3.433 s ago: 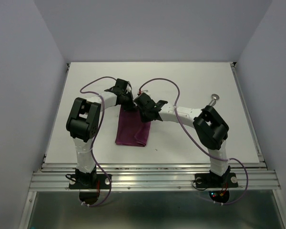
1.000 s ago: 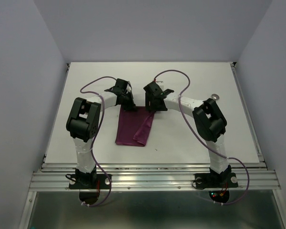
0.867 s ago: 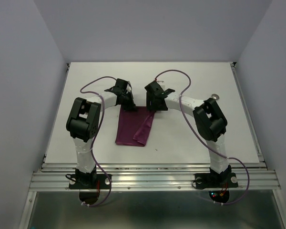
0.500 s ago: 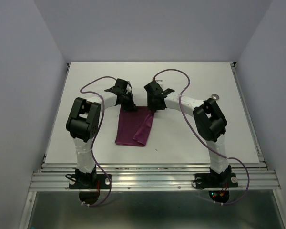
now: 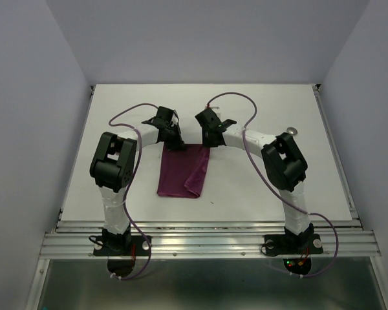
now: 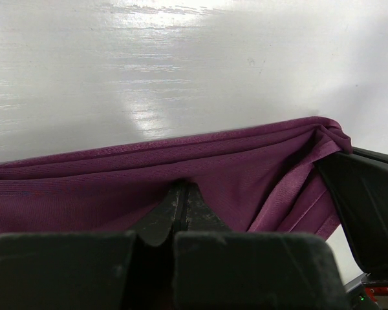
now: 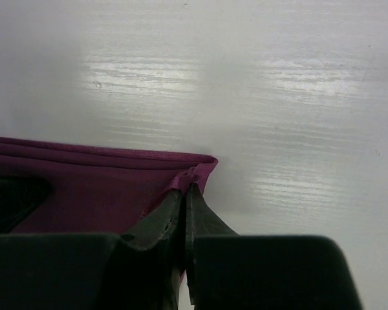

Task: Fold the napkin into a case and place the utensils inside
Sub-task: Fold the lower triangle-folded napkin at the center of the board.

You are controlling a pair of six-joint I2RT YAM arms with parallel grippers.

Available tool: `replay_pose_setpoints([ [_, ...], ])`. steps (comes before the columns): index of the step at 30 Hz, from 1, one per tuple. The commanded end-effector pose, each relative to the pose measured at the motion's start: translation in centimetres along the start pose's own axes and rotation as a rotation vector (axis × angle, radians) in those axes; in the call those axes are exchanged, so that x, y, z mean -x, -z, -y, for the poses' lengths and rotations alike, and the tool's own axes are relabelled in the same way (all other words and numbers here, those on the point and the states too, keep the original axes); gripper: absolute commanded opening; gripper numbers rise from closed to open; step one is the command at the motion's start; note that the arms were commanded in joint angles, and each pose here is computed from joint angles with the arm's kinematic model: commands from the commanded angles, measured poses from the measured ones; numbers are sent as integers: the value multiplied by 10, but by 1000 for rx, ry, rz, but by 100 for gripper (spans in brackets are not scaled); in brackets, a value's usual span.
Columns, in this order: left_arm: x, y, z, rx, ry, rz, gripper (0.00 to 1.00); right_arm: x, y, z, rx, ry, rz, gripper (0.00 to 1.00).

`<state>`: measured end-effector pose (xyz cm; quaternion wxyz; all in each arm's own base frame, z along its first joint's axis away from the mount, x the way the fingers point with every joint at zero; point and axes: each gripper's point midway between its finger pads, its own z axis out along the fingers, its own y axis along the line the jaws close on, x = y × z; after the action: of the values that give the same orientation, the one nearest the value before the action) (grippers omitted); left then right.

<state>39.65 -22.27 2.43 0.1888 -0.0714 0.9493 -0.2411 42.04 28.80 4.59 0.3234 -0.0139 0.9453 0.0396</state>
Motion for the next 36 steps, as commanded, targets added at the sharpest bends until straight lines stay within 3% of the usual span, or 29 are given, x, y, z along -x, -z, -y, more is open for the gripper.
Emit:
replay_pose_setpoints([
  [1,-15,-9,-21,75,-14,-41,0,23,3,-15,47,-5,58,1],
  [18,-18,-14,-24,80,-11,-54,0,25,19,-45,142,56,71,1],
  [28,-19,-14,-29,104,-2,-54,0,27,25,-41,113,58,91,1],
  [36,4,19,9,-9,-28,18,0,21,26,-32,87,65,87,1],
])
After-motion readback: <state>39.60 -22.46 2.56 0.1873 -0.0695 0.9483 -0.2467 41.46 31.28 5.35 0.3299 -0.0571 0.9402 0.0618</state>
